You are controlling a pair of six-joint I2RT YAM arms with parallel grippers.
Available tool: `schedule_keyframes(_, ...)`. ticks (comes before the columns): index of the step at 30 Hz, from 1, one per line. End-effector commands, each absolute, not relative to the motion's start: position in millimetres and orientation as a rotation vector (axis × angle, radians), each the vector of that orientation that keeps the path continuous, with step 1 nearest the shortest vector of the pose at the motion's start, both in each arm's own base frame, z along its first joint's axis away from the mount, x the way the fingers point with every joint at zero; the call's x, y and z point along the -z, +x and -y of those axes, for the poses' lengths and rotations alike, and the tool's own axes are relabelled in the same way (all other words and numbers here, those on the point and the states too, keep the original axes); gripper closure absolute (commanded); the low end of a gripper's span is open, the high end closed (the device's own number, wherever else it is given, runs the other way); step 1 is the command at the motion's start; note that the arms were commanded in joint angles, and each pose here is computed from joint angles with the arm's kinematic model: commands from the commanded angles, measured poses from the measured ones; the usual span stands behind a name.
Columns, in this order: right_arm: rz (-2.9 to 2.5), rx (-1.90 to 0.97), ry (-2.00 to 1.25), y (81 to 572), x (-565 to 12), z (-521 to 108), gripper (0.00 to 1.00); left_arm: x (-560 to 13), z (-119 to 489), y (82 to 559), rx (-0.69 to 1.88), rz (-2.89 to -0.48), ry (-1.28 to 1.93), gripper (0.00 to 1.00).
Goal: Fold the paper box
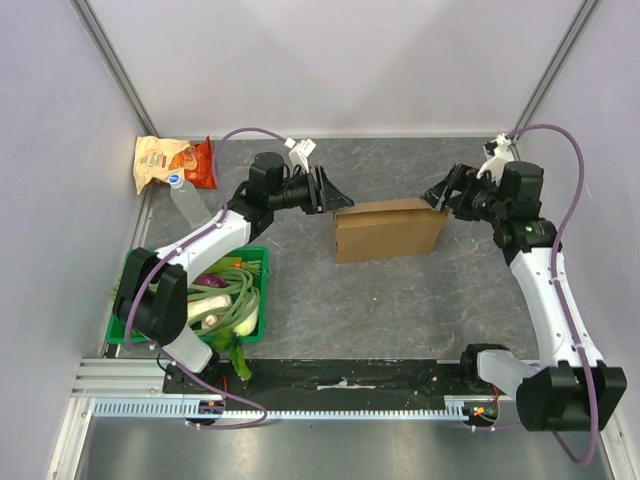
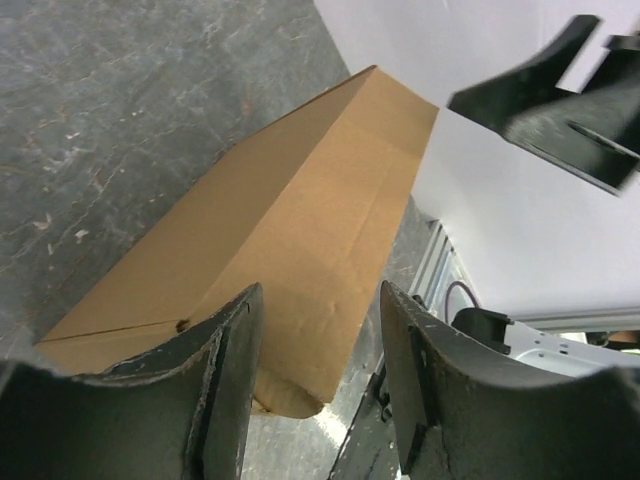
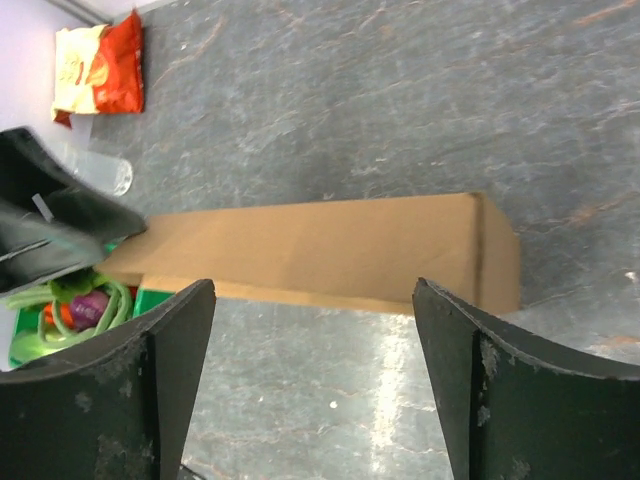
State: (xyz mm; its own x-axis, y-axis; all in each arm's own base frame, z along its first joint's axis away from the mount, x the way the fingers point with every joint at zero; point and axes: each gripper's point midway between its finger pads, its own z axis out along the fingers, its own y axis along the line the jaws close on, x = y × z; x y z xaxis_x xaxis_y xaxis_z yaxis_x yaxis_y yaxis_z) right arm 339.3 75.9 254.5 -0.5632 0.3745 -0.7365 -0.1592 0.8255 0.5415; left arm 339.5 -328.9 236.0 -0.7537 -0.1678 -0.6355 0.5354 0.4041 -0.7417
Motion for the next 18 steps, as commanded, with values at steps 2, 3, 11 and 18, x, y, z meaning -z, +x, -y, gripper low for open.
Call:
schedule_keyframes(2,-2.018,-0.686,0.414,321.2,-264.6,-74.6,0.09,-261.2,326.3,348.8,1.291,-1.941,0.404,0.43)
schedule_keyframes(3,-1.996,-0.788,0.424,312.8,-267.2,-86.4,0.12,-267.3,326.6,351.7,1.270,-1.920,0.422,0.46)
schedule_keyframes(11,-1.969,-1.140,0.455,289.8,-231.7,-159.0,0.43,-268.8,342.8,342.8,1.326,-1.932,0.540,0.75)
schedule_keyframes(18,-1.863,-1.374,0.517,289.8,-228.4,-195.5,0.36,-247.9,339.8,333.4,1.267,-1.958,0.570,0.77)
